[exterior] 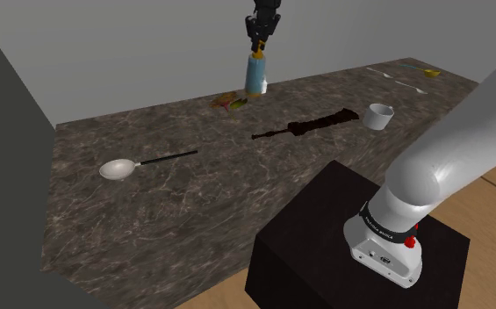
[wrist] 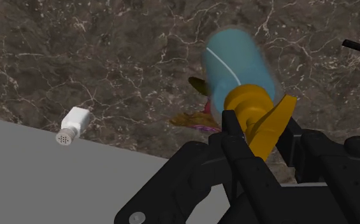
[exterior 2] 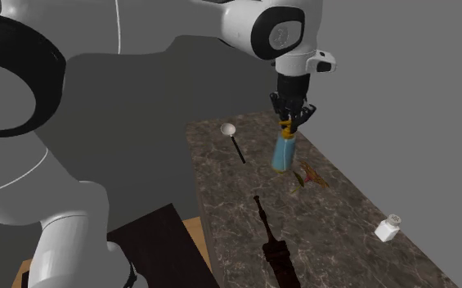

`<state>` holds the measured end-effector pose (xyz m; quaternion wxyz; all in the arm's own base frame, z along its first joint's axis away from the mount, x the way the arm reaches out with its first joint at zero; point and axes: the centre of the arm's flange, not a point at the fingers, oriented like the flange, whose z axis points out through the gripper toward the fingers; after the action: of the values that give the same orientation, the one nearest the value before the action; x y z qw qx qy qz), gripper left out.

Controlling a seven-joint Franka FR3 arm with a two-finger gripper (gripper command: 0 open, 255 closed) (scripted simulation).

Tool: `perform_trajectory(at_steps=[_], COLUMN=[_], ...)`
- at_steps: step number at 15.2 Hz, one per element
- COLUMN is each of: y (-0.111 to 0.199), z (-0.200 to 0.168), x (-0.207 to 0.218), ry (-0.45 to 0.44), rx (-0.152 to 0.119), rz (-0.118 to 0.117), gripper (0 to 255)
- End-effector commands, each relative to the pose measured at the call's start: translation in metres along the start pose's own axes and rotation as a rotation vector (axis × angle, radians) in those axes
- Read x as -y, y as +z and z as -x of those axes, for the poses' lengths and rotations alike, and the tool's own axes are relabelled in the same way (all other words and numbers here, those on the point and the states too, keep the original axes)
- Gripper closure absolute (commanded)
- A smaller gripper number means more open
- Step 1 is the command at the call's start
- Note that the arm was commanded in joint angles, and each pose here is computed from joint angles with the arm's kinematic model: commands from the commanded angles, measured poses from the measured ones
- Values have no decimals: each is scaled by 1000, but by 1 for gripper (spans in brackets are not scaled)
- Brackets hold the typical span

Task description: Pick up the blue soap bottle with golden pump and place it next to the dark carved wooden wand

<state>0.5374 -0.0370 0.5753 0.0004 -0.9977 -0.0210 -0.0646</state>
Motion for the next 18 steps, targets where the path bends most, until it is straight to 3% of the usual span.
perform_trajectory(at_steps=[1,18], y=[5,45], z=[-1,-19], x=[-26,-246], ry=[-1,-1], rx=[0,0], rz=[0,0], gripper=[255,255])
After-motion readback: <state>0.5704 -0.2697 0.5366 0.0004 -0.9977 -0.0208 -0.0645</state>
